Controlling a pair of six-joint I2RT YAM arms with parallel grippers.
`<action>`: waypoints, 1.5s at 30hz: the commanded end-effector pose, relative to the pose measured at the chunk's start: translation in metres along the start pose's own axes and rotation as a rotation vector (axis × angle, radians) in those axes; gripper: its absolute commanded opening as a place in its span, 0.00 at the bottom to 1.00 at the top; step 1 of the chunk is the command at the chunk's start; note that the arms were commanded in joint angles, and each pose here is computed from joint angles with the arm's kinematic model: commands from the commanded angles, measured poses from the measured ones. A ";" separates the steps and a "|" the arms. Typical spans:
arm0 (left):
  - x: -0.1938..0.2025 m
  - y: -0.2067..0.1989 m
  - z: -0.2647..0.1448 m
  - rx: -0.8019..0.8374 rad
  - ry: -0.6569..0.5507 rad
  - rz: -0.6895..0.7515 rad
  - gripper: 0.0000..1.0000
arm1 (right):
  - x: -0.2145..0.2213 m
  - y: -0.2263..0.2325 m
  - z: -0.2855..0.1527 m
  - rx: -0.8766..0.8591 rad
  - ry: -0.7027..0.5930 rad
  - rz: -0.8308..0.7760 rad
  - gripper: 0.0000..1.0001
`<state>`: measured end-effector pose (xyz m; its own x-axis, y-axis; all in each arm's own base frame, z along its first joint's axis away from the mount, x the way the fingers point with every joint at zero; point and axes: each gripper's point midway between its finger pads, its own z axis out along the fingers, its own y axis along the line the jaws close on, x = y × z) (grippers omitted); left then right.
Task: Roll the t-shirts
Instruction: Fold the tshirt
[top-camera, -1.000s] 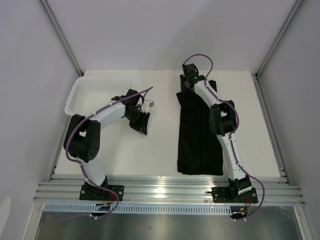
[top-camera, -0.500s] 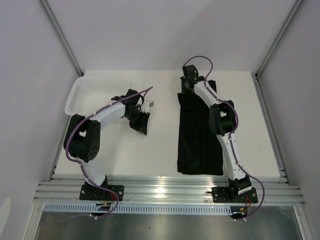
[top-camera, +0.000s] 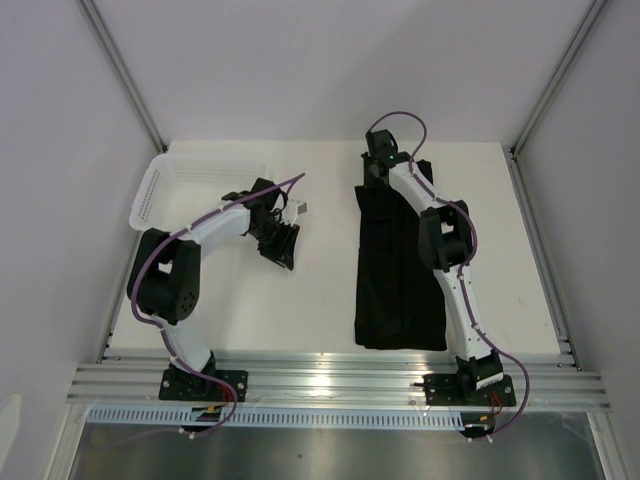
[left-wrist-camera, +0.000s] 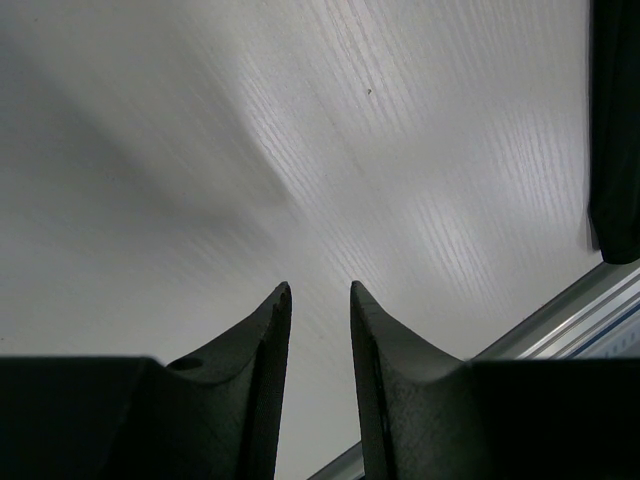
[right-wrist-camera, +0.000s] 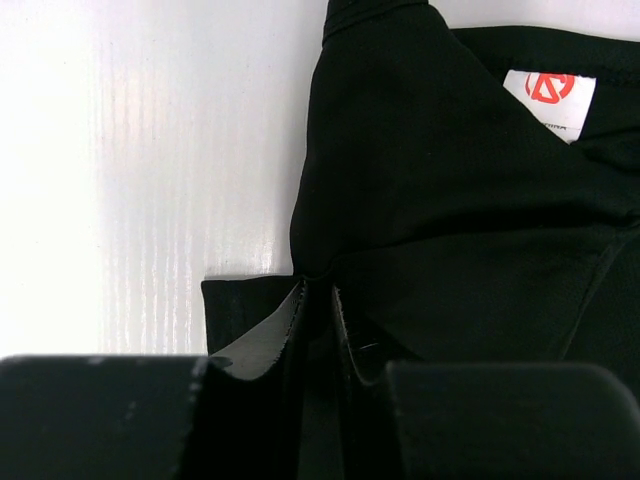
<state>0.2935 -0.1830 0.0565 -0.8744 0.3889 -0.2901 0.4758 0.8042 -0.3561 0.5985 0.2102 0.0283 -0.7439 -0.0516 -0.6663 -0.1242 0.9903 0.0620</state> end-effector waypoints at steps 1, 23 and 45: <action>-0.006 0.000 -0.003 0.016 -0.016 0.015 0.34 | -0.029 0.004 -0.023 -0.013 -0.065 0.020 0.17; -0.003 0.001 0.000 0.029 0.006 0.006 0.34 | -0.047 0.008 -0.035 -0.006 -0.118 0.019 0.11; -0.003 0.002 0.000 0.032 0.004 0.005 0.34 | -0.053 -0.008 -0.030 -0.032 -0.125 0.143 0.15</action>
<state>0.2901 -0.1798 0.0505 -0.8827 0.3911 -0.2604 0.4652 0.8057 -0.3667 0.6117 0.1986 0.0506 -0.7145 0.0641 -0.6967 -0.0425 0.9900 0.1346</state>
